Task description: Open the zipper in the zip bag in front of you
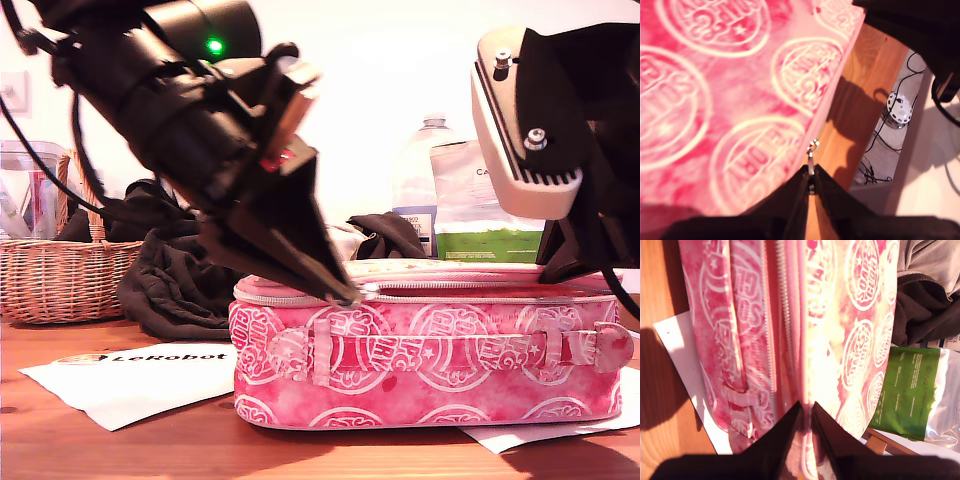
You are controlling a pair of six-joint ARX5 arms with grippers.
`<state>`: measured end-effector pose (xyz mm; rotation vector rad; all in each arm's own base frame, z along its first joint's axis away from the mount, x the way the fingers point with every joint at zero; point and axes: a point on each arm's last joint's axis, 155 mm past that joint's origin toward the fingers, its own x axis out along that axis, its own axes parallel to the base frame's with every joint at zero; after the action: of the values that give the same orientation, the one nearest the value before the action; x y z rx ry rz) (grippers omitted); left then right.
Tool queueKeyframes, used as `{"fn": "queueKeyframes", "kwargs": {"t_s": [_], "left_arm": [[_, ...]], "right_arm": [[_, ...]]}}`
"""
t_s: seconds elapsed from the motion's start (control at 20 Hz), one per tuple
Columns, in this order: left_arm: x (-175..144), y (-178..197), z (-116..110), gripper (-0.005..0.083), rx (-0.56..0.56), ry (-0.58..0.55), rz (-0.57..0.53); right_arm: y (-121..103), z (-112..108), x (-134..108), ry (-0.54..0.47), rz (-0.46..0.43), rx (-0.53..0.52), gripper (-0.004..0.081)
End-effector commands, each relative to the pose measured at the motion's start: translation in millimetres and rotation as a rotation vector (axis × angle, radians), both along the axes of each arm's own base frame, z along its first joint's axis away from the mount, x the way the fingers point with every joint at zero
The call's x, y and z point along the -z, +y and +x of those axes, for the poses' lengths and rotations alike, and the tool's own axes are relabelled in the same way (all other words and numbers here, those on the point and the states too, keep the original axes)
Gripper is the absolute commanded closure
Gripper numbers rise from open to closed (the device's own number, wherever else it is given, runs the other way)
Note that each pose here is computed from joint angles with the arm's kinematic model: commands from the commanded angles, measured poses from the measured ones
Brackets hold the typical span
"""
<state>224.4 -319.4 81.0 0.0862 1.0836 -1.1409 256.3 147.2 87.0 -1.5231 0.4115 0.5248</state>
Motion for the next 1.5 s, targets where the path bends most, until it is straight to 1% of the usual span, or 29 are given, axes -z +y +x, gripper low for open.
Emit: {"fn": "queueKeyframes", "kwargs": {"t_s": [0.0, 0.15, 0.3, 0.45, 0.85, 0.95, 1.1, 1.15, 1.2, 1.35, 1.45], "left_arm": [[1, 15, 0, 0.0796, -0.017, 0.009, 0.025], [3, 27, 2, 0.0796, -0.031, 0.025, 0.046], [-1, 38, 7, 0.0796, -0.037, 0.005, 0.056], [-6, 50, 14, 0.0796, -0.071, -0.008, 0.068], [9, 82, 26, 0.0796, -0.116, -0.051, 0.202], [11, 89, 33, 0.0796, -0.141, -0.071, 0.233], [12, 94, 37, 0.0796, -0.159, -0.075, 0.239], [11, 92, 36, 0.0796, -0.154, -0.071, 0.227], [10, 90, 36, 0.0796, -0.150, -0.069, 0.218], [8, 87, 36, 0.0796, -0.144, -0.072, 0.204], [8, 86, 36, 0.0796, -0.144, -0.074, 0.202]], "right_arm": [[-16, 1, 7, 0.012, -0.045, 0.048, 0.0782], [-17, 0, 8, 0.017, -0.050, 0.047, 0.0782], [-17, -1, 10, 0.026, -0.053, 0.043, 0.0782], [-18, -2, 11, 0.030, -0.057, 0.044, 0.0782], [-22, -5, 15, 0.051, -0.082, 0.043, 0.0782], [-20, -6, 16, 0.058, -0.078, 0.035, 0.0782], [-18, -6, 16, 0.058, -0.065, 0.029, 0.0782], [-17, -6, 16, 0.057, -0.062, 0.028, 0.0771], [-16, -5, 15, 0.053, -0.055, 0.029, 0.0727], [-12, -1, 9, 0.028, -0.010, 0.046, 0.0540], [-7, 2, 3, 0.007, 0.033, 0.052, 0.0488]]}}
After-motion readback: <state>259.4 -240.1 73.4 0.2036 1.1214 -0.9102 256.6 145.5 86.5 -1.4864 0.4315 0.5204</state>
